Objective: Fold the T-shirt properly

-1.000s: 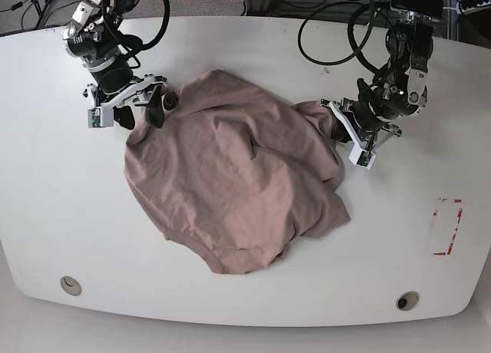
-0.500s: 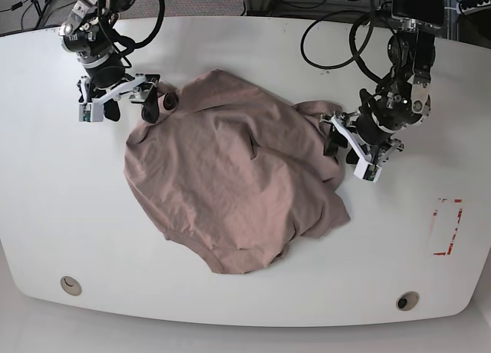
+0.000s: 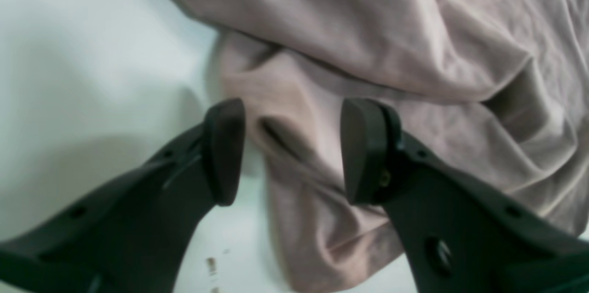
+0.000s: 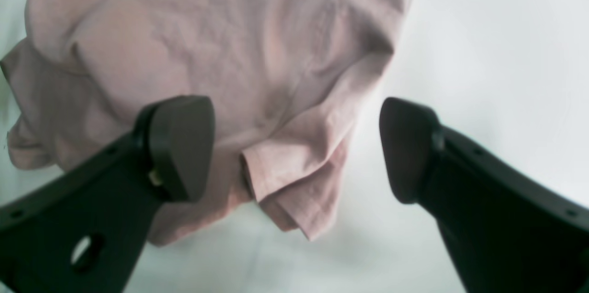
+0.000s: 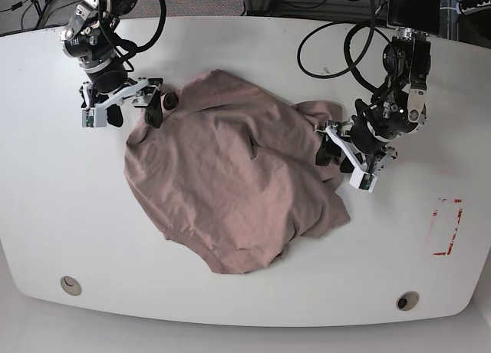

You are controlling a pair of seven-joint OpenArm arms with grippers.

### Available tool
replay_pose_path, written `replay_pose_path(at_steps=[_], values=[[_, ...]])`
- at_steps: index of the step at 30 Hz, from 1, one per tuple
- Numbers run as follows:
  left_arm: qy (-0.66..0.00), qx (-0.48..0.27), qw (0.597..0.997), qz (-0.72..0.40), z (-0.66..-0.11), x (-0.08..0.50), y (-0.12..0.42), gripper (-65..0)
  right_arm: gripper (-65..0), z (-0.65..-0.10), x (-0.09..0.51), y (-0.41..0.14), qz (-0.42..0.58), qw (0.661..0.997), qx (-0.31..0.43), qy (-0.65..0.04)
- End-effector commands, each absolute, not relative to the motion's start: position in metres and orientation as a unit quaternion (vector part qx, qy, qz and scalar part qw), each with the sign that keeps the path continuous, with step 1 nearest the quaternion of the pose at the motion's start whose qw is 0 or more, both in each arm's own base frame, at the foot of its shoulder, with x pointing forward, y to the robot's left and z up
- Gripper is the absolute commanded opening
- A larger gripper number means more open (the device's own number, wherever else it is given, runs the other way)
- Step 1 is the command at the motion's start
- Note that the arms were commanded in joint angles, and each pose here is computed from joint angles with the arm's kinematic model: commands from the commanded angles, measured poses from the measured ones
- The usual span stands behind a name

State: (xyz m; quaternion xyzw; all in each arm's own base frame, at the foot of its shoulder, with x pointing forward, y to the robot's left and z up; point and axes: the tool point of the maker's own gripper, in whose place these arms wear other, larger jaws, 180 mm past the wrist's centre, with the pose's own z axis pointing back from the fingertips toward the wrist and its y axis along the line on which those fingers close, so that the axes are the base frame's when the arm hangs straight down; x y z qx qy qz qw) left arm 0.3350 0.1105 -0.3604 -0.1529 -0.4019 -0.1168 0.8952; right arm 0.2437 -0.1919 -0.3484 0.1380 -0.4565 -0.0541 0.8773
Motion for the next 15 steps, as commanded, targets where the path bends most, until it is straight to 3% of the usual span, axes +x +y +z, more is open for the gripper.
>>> replay_pose_path(at_steps=[1,5,15], values=[[-0.429,-0.160,0.881,-0.122,-0.343,0.347,0.105,-31.4,-10.3,-0.331,0.254,-0.191,-0.042,0.862,0.139,-0.486],[-0.418,-0.175,0.884,-0.115,-0.350,0.340,0.093,-26.6,-10.5,-0.332,0.258,-0.186,-0.040,0.861,0.147,-0.486],[-0.399,-0.185,0.892,-0.107,-0.363,0.334,0.088,-26.0,-12.4,-0.347,0.254,-0.190,-0.055,0.867,0.152,-0.471]])
